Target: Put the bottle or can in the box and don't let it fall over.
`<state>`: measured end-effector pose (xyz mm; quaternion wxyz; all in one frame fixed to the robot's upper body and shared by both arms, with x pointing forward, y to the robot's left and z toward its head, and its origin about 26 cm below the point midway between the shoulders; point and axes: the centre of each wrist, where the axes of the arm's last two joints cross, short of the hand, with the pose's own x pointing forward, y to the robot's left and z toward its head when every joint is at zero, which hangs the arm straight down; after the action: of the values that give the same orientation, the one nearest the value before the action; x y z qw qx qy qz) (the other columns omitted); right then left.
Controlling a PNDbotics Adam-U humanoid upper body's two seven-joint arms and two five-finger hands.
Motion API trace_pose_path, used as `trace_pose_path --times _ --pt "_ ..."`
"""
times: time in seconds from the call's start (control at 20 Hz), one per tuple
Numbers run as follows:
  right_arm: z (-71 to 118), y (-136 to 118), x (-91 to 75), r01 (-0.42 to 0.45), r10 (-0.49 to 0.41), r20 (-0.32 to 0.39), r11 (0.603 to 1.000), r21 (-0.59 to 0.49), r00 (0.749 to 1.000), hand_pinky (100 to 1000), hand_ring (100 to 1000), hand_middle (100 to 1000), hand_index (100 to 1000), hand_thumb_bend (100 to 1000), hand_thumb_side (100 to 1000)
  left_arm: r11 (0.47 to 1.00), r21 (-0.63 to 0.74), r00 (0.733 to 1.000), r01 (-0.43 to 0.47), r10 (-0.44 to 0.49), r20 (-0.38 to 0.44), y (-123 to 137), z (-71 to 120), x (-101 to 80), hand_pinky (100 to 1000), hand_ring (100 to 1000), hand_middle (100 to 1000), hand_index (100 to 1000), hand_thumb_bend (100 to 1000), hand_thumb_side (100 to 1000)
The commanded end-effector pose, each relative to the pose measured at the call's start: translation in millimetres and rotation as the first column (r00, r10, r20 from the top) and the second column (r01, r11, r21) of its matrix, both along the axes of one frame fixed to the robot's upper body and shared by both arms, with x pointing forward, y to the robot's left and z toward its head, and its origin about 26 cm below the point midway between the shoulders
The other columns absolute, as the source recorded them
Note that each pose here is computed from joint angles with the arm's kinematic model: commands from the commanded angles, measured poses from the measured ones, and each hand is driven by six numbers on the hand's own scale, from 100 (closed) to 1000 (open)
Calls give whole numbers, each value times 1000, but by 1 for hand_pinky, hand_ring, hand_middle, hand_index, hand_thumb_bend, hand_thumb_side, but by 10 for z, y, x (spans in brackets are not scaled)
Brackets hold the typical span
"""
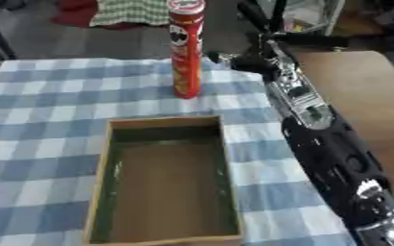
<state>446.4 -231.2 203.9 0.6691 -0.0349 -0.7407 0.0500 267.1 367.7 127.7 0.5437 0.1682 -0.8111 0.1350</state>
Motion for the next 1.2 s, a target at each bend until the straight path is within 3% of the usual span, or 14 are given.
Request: trace_pose_path --times 0.05,0.55,1.0,1.2 --pt "157 27 23 -25 25 47 1000 -7 999 851 1000 967 915 665 100 1000 21 1000 13 -14 24 1 91 14 1000 830 889 802 446 597" --pt "238 191 43 -108 105 68 993 38 992 853 1000 968 914 678 100 1000 19 999 23 -24 26 -21 100 29 1000 831 888 803 444 600" --pt "256 297 110 -129 124 90 990 50 988 854 1000 969 916 683 100 999 17 999 31 -31 35 -40 119 44 1000 831 888 803 443 600" --pt "349 329 127 -148 141 120 988 53 983 856 1000 970 917 694 100 999 14 999 35 -35 39 -53 126 53 1000 832 888 803 441 603"
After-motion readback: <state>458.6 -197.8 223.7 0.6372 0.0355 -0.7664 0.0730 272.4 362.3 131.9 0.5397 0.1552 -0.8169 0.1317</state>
